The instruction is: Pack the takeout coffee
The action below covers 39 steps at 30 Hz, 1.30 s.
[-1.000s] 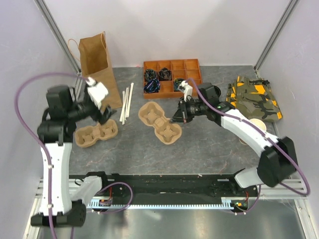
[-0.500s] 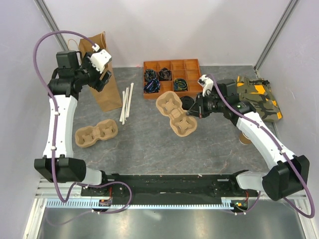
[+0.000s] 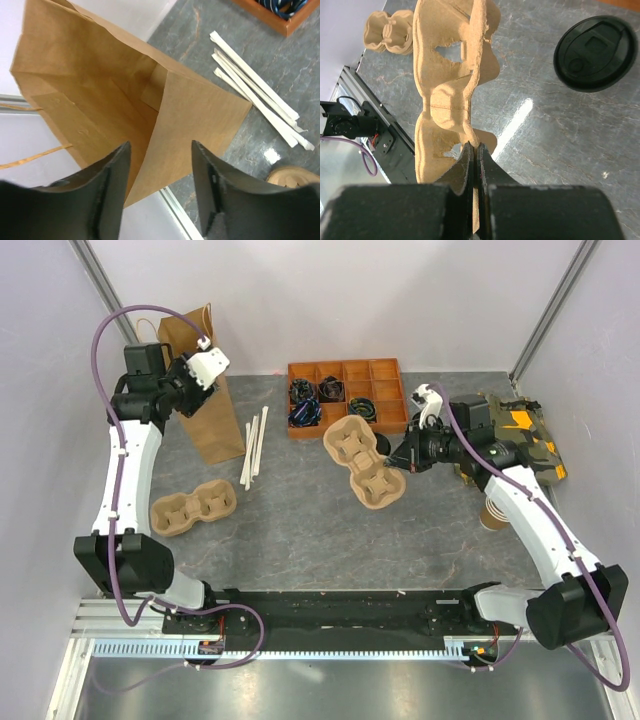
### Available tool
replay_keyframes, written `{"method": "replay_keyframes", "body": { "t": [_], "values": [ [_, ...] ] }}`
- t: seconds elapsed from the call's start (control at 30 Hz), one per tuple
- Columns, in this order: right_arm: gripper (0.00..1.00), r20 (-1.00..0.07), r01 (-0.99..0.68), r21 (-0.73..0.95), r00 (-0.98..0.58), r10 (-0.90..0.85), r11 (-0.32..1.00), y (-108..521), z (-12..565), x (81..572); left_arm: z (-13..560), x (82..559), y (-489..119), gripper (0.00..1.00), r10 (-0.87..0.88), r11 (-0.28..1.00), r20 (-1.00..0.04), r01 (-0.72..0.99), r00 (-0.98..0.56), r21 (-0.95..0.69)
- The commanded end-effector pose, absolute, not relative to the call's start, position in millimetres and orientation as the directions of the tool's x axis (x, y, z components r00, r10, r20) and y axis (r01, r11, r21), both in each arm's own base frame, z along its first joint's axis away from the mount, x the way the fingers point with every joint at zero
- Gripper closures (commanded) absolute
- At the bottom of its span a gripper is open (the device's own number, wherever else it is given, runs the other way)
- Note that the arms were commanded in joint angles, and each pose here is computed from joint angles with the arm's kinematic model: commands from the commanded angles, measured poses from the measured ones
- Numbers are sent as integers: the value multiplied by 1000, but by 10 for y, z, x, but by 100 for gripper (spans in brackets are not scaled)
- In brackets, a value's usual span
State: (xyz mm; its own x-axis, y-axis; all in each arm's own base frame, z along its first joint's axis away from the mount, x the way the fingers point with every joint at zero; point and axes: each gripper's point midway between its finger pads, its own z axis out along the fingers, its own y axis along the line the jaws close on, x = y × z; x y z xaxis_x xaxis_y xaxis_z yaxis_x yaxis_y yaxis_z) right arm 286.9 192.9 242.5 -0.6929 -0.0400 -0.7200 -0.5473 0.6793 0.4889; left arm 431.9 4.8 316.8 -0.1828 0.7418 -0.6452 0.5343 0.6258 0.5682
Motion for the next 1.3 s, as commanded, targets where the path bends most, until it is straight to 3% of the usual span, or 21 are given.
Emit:
{"method": "replay_keyframes", "body": {
  "t": [0.0,0.13,0.17,0.3,0.63,0.9,1.27],
  "values": [
    [100,-797,-595,436,-604,-18,675,1866,2852,2959,3160,4313,112,48,792,568,-587,551,-165,612],
    [100,-806,-580,435,-591,12,689,1776,2975,3043,3131,4328,117,60,796,563,-580,561,-171,608],
    [100,-810,-574,435,-586,22,693,1751,3013,3064,3184,4351,112,72,784,579,-597,548,-171,604],
    [100,-806,-534,453,-587,73,714,1629,3085,3101,3583,4449,74,97,731,637,-673,465,-111,615],
    [100,-781,-441,432,-619,81,787,1357,2911,2934,4642,4248,-96,98,699,650,-709,330,92,684],
    [100,-683,-515,265,-697,-218,815,1087,2246,2550,4966,3721,-524,98,679,611,-697,348,230,711],
    [100,-680,-200,270,-732,40,942,812,2098,2600,5103,3094,-951,98,559,589,-744,455,366,667]
  ]
}}
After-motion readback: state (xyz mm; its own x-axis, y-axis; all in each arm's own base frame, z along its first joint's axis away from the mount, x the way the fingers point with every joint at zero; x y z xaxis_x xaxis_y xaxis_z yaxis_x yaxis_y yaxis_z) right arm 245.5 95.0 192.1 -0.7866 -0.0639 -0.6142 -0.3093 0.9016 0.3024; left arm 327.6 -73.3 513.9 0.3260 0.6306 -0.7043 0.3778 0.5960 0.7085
